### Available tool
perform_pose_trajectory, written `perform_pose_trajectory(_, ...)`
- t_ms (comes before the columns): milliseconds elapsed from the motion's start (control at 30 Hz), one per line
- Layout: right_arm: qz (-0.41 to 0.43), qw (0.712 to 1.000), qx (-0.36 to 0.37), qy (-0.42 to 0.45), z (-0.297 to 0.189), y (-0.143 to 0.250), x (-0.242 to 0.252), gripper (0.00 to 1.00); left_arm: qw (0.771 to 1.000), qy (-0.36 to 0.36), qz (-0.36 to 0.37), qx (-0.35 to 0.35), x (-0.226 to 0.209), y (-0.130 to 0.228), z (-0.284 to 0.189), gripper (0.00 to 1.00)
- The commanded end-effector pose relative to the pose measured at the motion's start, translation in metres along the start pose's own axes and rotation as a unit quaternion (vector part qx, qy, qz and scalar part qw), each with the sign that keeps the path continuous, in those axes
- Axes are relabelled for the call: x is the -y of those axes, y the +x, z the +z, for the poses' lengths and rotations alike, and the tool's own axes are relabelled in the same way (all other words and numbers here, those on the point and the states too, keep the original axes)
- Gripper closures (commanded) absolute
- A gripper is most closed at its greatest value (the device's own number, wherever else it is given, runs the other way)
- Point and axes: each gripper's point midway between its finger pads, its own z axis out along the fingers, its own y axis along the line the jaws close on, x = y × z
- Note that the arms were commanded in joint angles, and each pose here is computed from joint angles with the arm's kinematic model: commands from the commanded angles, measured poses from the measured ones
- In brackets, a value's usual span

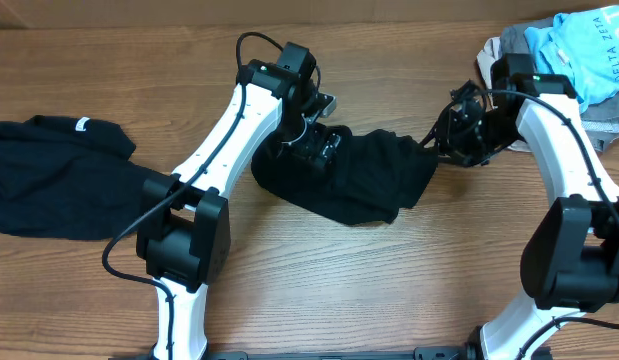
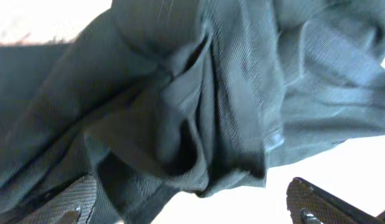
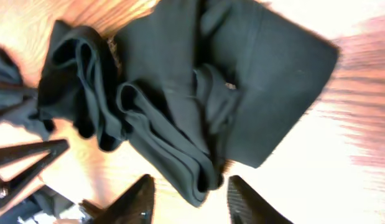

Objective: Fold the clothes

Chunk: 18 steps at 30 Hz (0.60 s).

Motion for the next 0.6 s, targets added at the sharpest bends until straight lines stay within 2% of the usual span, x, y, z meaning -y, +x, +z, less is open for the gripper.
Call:
perform_pose_trajectory(0,-0.005,0.999,0.017,0.029,-0.007,-0.001,0.004,0.54,0.999,-0.036,0.002,-0.006,-0.017,0.003,-0.008,0.00)
perform_pose_trajectory(233,0.056,0.997,-0.003,0.055,0.032,0.017,0.032,0.53,0.997,-0.055,-0.028,-0.035,-0.041,0.021,-0.016,0.00)
perform_pose_trajectory(567,0.136,0.988,-0.002,0.071,0.078,0.039,0.065,0.53,0.997,-0.060,-0.030,-0.029,-0.046,0.018,-0.017,0.00)
